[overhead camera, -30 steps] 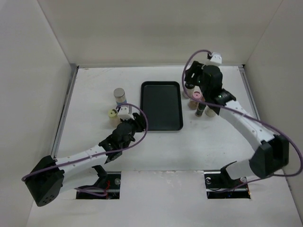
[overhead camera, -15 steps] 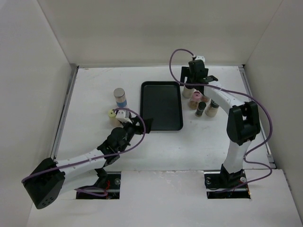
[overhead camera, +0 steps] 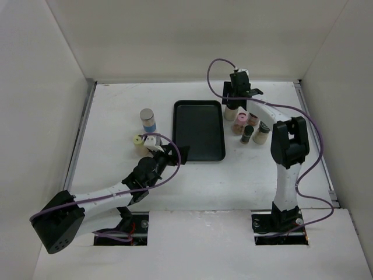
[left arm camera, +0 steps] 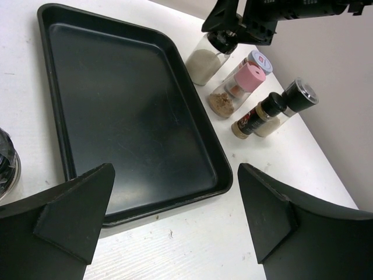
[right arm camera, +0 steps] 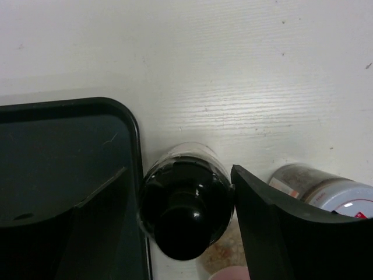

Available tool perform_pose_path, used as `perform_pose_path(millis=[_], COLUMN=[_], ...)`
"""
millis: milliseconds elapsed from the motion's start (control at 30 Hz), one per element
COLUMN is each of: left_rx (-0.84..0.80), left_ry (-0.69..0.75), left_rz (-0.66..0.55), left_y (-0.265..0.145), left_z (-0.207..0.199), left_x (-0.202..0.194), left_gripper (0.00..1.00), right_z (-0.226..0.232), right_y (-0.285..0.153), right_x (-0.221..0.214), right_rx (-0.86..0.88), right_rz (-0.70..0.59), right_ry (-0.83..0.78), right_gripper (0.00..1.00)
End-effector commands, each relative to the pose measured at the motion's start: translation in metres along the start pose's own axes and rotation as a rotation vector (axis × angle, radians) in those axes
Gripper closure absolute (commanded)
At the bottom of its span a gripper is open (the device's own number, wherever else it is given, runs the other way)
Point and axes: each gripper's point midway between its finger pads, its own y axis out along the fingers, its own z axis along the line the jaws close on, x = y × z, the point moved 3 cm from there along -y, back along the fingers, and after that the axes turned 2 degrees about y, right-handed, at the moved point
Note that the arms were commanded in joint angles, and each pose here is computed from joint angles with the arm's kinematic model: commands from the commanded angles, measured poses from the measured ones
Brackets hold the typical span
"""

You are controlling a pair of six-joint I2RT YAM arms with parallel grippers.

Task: Organize the condiment bottles

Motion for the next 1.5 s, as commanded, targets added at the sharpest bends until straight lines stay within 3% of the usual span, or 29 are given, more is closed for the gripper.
perform_pose_path(millis=[0, 67, 167, 300, 400, 700, 833, 1200, 1300, 1400, 1467], left_rx=[-0.030, -0.026, -0.028, -0.019, -0.017, 0.105, 0.214, 0.253, 0.262, 0.248, 0.244], left_ry=[-0.023, -0.024, -0.026, -0.028, -0.037, -0.097, -0.107, -0.128, -0.130, -0.130, -0.131], left_rz=[-0.045, -0.045, -0.052, -0.057, -0.086, -0.343, -0.375, -0.388, -0.379, -0.364, -0.369], left_y=[0.000, 0.001, -0.001, -0.001, -0.004, -0.043, -0.054, -0.057, -0.055, -0.052, -0.052], left_z=[-0.005, -0.004, -0.004, -0.001, 0.000, 0.037, 0.059, 0.073, 0.075, 0.073, 0.072], left_x=[0.009, 0.008, 0.010, 0.011, 0.018, 0.082, 0.091, 0.094, 0.091, 0.088, 0.089], left_gripper=[0.13, 0.13, 0.12, 0.12, 0.11, 0.10, 0.09, 0.09, 0.09, 0.09, 0.09], right_z=[0.007, 0.006, 0.003, 0.003, 0.032, 0.157, 0.199, 0.221, 0.219, 0.219, 0.219], right_y=[-0.003, -0.008, -0.027, -0.070, -0.102, -0.107, -0.095, -0.055, -0.044, -0.042, -0.047], right_x=[0.012, 0.024, 0.056, 0.110, 0.128, 0.093, 0.082, 0.061, 0.050, 0.040, 0.041], right_rx=[0.024, 0.016, -0.008, 0.008, 0.090, 0.337, 0.388, 0.349, 0.325, 0.324, 0.337], right_rz=[-0.011, -0.050, -0.166, -0.369, -0.439, -0.381, -0.368, -0.363, -0.347, -0.328, -0.331], right_ry=[0.000, 0.022, 0.068, 0.132, 0.123, 0.053, 0.034, -0.018, -0.048, -0.055, -0.044], right_gripper=[0.31, 0.44, 0.51, 0.54, 0.54, 0.54, 0.53, 0.51, 0.44, 0.25, 0.17])
